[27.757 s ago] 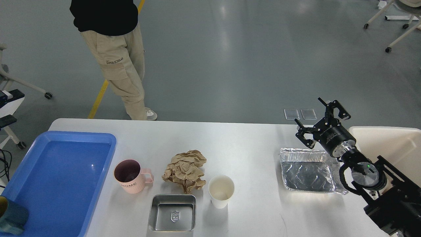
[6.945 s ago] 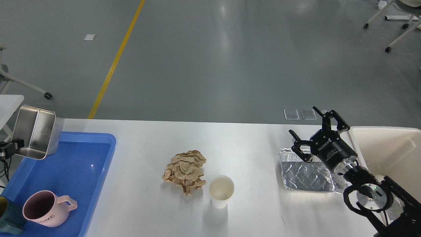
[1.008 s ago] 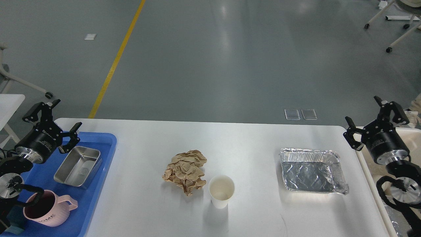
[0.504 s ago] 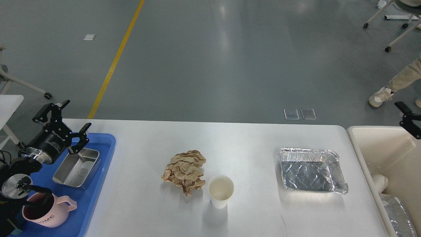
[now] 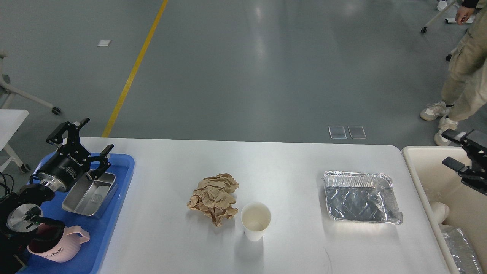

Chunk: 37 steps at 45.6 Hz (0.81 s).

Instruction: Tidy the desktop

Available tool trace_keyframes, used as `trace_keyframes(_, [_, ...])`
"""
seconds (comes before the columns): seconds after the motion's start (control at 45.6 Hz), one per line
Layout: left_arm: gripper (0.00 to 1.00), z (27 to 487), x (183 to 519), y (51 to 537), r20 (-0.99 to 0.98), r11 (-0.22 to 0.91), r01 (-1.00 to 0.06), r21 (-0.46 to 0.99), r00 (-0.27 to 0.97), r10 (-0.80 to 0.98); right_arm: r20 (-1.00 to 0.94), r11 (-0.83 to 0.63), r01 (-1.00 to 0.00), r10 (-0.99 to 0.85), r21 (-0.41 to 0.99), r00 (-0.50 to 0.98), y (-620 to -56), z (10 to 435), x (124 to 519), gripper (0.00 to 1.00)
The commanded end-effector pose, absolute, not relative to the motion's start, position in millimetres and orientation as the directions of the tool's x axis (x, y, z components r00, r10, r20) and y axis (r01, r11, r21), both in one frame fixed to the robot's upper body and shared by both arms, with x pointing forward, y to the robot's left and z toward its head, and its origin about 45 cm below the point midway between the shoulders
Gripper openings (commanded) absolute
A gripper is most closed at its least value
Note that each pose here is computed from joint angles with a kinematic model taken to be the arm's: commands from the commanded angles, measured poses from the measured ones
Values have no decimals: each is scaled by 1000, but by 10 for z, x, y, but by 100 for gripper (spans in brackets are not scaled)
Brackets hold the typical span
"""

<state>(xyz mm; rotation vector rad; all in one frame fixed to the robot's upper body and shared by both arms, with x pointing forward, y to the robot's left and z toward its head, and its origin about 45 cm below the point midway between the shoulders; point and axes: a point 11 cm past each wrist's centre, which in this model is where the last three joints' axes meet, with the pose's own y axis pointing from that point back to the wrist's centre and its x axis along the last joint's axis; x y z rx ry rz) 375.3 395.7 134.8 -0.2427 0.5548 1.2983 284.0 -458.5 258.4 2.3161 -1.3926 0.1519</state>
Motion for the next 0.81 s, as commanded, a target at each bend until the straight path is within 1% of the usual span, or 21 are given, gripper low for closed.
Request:
trace_keyframes(0.0, [97,1320,3743,3927,-520,274,-952,140,165,838,309,-435,-789,-751,435,584,-4460,2414,2593,100])
trace_keyframes(0.066, [97,1316,3743,3919,-521,275,-951,141,165,838,326,-431,-747,-706,506,628,-4483,2394,2465,100])
trace_keyframes(0.131, [97,1305,3749,3879,-526,283,-949,141,170,833,348,-403,-726,-681,557,644,-4578,2432,2382,100])
trace_keyframes(0.285, [97,1301,3754,3870,-526,285,-947,146,169,834,403,-341,-720,-649,604,645,-4742,2578,2325,100])
trace_keyframes(0.416, [97,1297,3771,3812,-533,294,-946,141,177,827,441,-240,-707,-638,665,631,-4939,2600,2153,100])
trace_keyframes(0.504, [97,1297,3771,3810,-533,295,-945,140,179,827,453,-128,-691,-669,711,589,-5131,2573,2004,100])
trace_keyframes(0.57, [97,1298,3770,3809,-533,297,-945,140,181,826,442,-81,-674,-696,734,566,-5197,2561,1941,100])
trace_keyframes(0.657, [97,1285,3769,3770,-536,308,-941,140,189,823,416,-87,-661,-714,745,563,-5119,2550,1900,100])
trace_keyframes(0.789, [97,1278,3775,3740,-538,314,-939,140,194,820,426,-101,-683,-712,724,557,-4988,2605,1929,100])
